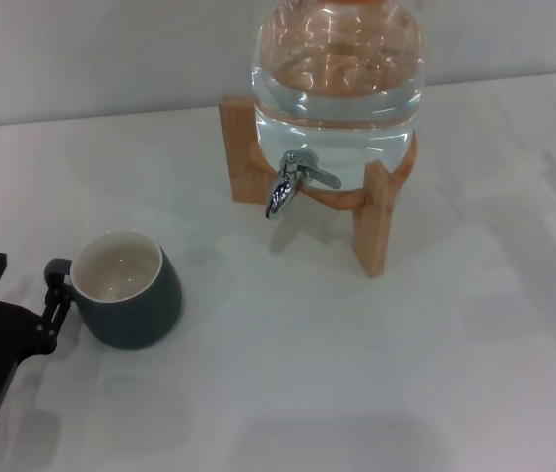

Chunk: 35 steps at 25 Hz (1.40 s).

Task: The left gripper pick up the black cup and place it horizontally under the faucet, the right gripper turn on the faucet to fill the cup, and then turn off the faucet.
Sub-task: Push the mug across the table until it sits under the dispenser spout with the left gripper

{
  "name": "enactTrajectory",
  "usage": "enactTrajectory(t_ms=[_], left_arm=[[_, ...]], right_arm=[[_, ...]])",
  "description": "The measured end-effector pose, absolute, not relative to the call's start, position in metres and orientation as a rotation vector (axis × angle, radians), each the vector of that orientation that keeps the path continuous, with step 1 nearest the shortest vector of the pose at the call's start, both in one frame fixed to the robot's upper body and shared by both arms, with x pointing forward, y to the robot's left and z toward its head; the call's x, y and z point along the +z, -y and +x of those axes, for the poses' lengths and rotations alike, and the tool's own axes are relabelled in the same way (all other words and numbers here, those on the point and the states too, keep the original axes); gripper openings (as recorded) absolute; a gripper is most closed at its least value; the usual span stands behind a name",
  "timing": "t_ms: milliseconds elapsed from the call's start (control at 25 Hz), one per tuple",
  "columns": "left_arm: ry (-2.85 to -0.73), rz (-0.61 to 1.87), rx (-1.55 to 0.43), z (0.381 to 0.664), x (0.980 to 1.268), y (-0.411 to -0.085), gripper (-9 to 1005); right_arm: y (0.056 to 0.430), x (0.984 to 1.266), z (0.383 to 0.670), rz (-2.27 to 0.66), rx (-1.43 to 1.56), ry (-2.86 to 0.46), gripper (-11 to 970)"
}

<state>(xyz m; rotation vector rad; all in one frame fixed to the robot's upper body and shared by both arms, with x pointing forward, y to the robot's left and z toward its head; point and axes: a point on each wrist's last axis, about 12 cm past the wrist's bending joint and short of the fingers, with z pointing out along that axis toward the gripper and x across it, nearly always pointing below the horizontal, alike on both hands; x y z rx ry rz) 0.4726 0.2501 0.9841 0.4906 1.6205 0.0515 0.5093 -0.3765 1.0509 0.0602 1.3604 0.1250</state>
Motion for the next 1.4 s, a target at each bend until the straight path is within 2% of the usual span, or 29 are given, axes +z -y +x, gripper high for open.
enactTrajectory(t_ms=[360,440,680,1400], left_arm=[[-1.623,0.514,0.051,0.474,0.983,-0.251,564],[-1.624,0.519,0.050,0.475,0.983,-0.251,294],[-1.633,0.537,0.045,0.479,0.983,-0.249,103],[-1.627,0.552,0.025,0.483,0.984,-0.244,90]], right_arm=[[0.376,1.051,0.510,0.058,0.125,-1.360,844],[0.376,1.051,0.510,0.058,0.125,-1.360,844],[0.376,1.051,0.510,0.058,0.126,-1.360,844],[0.375,1.051,0.512,0.054,0.120,-1.365,844]])
